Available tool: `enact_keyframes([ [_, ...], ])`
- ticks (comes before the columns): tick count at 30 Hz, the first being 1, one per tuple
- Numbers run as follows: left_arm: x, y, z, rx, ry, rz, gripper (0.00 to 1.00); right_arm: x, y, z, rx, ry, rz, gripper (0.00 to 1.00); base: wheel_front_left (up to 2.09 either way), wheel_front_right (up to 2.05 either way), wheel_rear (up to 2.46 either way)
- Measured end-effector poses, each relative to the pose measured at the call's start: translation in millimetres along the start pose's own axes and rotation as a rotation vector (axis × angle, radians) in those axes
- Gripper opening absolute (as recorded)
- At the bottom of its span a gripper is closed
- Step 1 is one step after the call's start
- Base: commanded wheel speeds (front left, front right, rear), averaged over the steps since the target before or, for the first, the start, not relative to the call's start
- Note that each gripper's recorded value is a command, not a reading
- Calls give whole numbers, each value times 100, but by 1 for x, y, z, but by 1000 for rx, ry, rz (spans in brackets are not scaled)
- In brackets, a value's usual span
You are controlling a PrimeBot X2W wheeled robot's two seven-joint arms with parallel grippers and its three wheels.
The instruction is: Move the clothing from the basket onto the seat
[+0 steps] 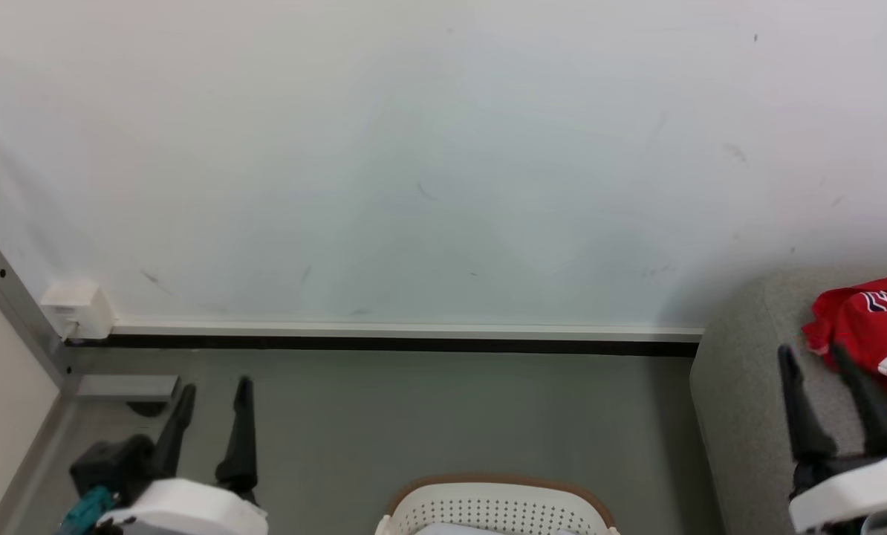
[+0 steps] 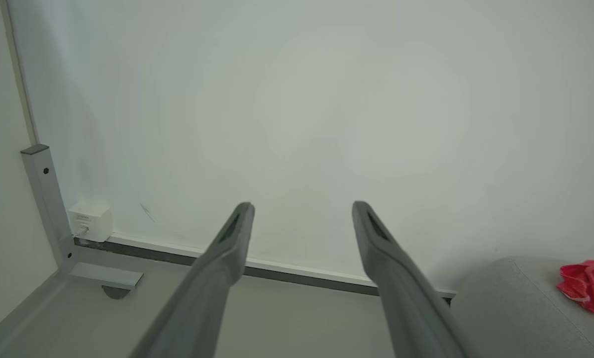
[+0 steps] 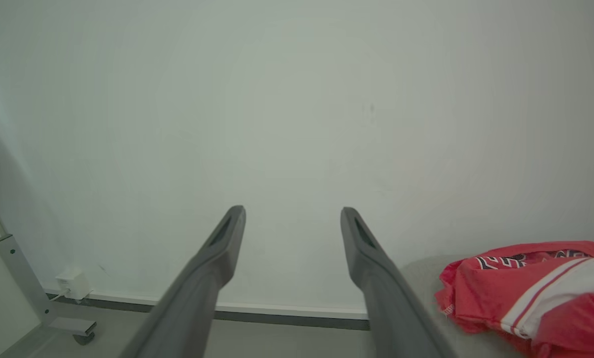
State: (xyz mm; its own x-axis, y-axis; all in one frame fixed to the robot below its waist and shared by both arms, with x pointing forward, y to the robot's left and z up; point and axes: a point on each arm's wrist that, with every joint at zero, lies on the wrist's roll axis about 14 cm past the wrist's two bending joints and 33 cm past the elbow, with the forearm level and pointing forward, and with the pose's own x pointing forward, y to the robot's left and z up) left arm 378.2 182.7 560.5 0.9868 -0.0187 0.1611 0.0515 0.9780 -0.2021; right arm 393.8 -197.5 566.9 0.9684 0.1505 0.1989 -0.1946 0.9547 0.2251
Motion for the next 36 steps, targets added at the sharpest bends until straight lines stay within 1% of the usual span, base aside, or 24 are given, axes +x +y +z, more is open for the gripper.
enact_keyframes([
  [5,-14,8,-12,-8,12,44,100,-17,16,-30,32,48,-5,100,0,0,0],
  [7,-16,8,-12,0,3,47,100,-22,21,-36,40,54,-6,100,0,0,0],
  [12,-22,1,-24,21,21,32,100,-32,26,-47,15,83,-1,100,0,0,0],
  [24,-20,-4,-43,23,59,16,100,-42,27,-57,8,111,-12,100,0,0,0],
  [36,-20,-1,-53,33,83,18,100,-42,27,-57,11,109,-14,100,0,0,0],
])
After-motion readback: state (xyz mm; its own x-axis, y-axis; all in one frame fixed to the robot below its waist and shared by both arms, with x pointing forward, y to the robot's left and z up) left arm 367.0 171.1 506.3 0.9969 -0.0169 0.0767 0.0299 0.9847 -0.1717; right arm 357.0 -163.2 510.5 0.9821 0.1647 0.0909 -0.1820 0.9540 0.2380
